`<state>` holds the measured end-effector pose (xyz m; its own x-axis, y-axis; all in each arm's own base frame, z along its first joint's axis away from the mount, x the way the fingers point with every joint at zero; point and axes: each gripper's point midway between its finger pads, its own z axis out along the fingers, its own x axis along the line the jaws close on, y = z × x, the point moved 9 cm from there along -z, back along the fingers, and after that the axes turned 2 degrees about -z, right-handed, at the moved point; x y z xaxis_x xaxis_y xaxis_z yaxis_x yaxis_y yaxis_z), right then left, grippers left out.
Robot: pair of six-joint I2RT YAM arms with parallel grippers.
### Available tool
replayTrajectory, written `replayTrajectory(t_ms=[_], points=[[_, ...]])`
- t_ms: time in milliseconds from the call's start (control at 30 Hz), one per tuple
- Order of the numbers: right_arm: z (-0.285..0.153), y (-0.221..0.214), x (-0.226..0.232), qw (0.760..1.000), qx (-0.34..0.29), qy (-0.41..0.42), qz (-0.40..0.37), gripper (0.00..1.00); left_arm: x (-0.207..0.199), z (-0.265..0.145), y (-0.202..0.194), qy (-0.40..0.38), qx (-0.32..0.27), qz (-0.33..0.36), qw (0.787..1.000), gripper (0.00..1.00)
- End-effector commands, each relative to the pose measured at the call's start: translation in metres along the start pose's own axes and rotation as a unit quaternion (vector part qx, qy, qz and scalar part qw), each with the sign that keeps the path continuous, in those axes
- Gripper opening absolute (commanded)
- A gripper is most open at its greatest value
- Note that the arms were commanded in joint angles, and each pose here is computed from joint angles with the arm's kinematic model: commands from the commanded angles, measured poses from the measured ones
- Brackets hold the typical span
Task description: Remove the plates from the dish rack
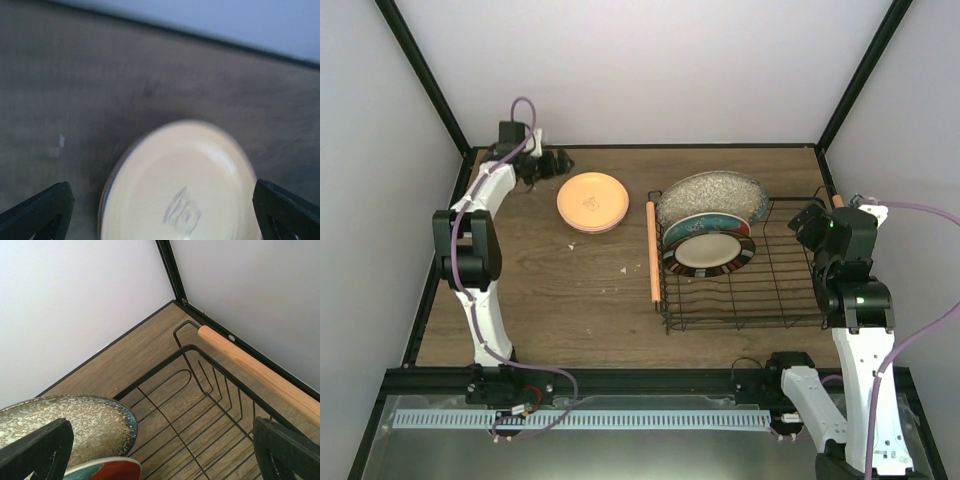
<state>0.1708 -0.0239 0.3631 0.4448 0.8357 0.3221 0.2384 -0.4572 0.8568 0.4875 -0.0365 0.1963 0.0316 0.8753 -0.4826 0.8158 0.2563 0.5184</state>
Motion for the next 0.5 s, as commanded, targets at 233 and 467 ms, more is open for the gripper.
replayTrajectory(t_ms=[233,467], points=[[0.005,0.002,0.006,1.000,-0.006,0.015,0.006,1.00,-0.277,-0.112,-0.018,-0.202,-0.150,0.437,0.863,0.90],[0.002,0.004,0.005,1.000,-0.014,0.012,-0.005,1.00,-0.336,-0.120,-0.132,-0.263,-0.106,0.601,0.747,0.68]])
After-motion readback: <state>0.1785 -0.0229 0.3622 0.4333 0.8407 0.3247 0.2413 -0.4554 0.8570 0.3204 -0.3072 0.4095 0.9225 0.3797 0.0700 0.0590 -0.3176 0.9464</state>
